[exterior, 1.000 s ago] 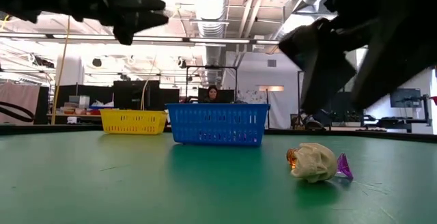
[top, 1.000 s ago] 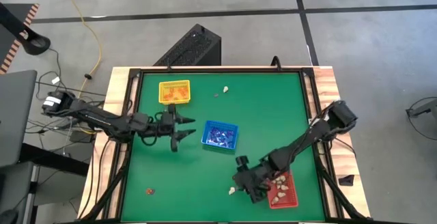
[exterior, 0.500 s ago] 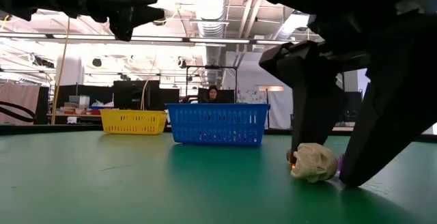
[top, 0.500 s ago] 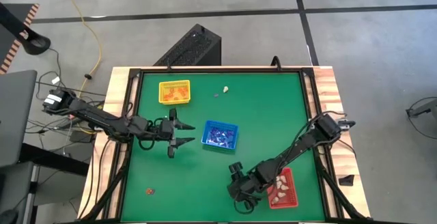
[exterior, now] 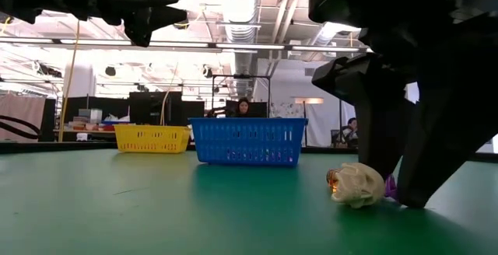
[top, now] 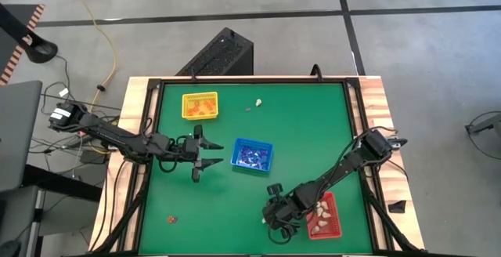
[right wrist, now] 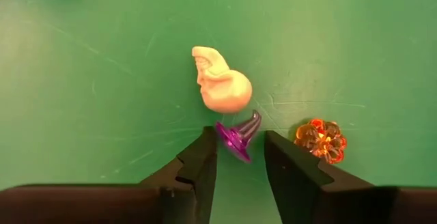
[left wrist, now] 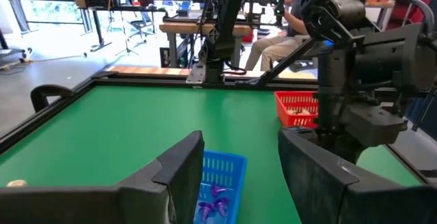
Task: Sort Halloween decoration
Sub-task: Put the witch hat toy into the blue bin
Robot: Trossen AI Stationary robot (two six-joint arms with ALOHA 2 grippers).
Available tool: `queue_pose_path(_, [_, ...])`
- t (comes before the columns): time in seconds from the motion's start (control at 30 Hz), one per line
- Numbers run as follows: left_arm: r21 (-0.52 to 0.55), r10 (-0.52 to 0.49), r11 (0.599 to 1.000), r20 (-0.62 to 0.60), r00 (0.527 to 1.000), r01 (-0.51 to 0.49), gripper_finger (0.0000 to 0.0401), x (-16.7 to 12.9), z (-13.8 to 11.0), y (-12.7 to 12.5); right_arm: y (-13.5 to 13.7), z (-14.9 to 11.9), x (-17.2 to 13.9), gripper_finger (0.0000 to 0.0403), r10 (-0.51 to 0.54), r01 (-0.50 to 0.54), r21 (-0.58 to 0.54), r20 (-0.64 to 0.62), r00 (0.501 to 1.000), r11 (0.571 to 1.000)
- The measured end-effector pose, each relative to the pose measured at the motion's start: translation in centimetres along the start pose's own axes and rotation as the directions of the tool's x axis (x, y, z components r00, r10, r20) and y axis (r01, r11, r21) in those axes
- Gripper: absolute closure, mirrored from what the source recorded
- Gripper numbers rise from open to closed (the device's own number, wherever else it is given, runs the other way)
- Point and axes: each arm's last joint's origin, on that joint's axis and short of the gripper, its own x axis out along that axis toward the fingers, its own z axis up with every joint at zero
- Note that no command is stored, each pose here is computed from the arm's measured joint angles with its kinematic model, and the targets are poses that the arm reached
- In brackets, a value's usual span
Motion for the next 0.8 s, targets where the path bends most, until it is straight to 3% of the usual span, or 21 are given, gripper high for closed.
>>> queue_pose_path(0.47, [0.006, 0.001, 1.000, -0.019, 1.000, -0.001, 0.0221, 0.0, -0.2, 0.0, -0.5, 0.9, -2.0, 0.0361, -0.003, 0.002, -0.019, -0.047, 0.999, 1.000])
queue_pose_path(0.7, [0.017, 0.005, 1.000, -0.041, 0.999, -0.005, 0.0221, 0.0, -0.4, 0.0, -1.1, 3.1, -7.1, 0.0383, 0.020, -0.011, -0.100, 0.095, 0.995, 0.995])
queue_pose_path(0.8, [0.026, 0.008, 1.000, -0.044, 0.999, -0.007, 0.0221, 0.0, -0.4, 0.0, -2.6, 4.0, -9.8, 0.0373, -0.043, 0.065, -0.111, 0.189, 0.981, 0.992])
